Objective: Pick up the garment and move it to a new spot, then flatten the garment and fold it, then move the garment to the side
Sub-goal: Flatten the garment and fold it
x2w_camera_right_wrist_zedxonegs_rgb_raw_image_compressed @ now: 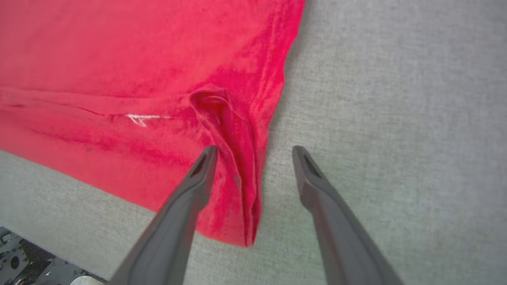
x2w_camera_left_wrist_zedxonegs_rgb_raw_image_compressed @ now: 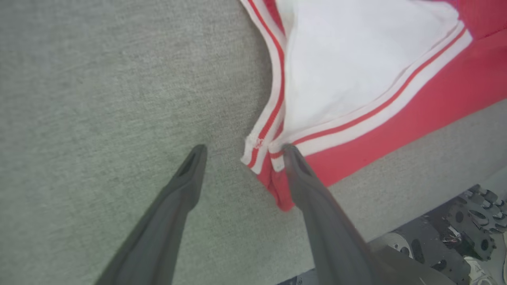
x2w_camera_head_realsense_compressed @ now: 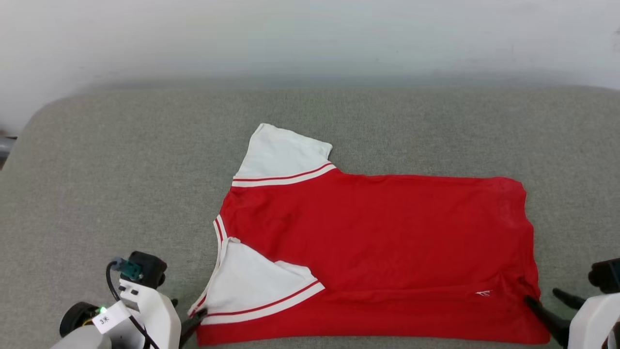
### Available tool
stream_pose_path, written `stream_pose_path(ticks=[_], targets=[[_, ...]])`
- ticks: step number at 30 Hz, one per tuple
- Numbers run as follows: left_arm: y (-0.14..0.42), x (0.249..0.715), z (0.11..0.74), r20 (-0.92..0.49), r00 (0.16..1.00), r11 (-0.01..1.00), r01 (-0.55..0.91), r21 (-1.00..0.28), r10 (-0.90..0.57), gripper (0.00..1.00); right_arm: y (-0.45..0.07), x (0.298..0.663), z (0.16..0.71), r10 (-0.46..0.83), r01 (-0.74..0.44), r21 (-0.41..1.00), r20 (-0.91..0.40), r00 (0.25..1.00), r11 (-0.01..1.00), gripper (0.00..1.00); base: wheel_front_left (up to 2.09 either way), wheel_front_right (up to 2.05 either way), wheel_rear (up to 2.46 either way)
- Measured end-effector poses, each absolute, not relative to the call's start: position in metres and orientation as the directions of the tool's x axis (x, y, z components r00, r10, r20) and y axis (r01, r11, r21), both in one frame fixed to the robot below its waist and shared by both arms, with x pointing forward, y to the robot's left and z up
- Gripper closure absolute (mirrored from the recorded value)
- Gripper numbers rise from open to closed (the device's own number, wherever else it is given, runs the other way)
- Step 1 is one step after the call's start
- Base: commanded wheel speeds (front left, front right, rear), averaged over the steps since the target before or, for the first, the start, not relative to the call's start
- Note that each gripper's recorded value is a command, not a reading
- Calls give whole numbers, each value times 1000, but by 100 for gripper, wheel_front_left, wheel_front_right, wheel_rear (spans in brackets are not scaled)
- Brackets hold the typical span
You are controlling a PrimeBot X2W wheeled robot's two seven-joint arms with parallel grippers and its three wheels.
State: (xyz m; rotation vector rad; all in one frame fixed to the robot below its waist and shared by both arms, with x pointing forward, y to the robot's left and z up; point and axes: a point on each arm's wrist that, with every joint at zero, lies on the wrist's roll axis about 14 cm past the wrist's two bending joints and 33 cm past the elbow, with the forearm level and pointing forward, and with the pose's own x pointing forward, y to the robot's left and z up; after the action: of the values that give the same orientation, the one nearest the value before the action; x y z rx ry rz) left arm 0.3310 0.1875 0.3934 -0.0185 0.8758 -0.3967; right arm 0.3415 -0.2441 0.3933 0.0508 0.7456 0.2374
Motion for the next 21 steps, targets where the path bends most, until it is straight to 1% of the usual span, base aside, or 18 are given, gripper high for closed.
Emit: stream_pose_path(ticks=[3, 7, 9, 11, 14, 17, 21], targets=[[187, 343, 415, -683, 640, 924, 355, -145, -353, 0, -246, 351, 416, 225, -200, 109, -575, 786, 974, 0, 0, 0, 0], [192, 372, 453, -565, 757, 934, 348, -77, -328, 0, -248, 364, 452, 209, -194, 79, -424, 881, 978, 0, 0, 0, 0], [195, 387, 467, -514, 799, 938, 344, -34, -312, 0, -247, 370, 471, 198, -189, 60, -339, 920, 980, 0, 0, 0, 0], [192, 403, 484, -457, 832, 941, 338, -31, -314, 0, -246, 377, 492, 180, -173, 47, -244, 953, 984, 0, 0, 0, 0], [187, 428, 504, -393, 864, 940, 342, 3, -313, 0, -242, 383, 517, 157, -155, 23, -123, 980, 988, 0, 0, 0, 0], [179, 453, 521, -347, 880, 936, 353, 19, -325, 0, -238, 387, 534, 135, -135, 10, -38, 990, 991, 0, 0, 0, 0], [167, 487, 536, -322, 881, 924, 381, 46, -347, 0, -231, 389, 540, 113, -113, 14, 12, 994, 993, 0, 0, 0, 0]])
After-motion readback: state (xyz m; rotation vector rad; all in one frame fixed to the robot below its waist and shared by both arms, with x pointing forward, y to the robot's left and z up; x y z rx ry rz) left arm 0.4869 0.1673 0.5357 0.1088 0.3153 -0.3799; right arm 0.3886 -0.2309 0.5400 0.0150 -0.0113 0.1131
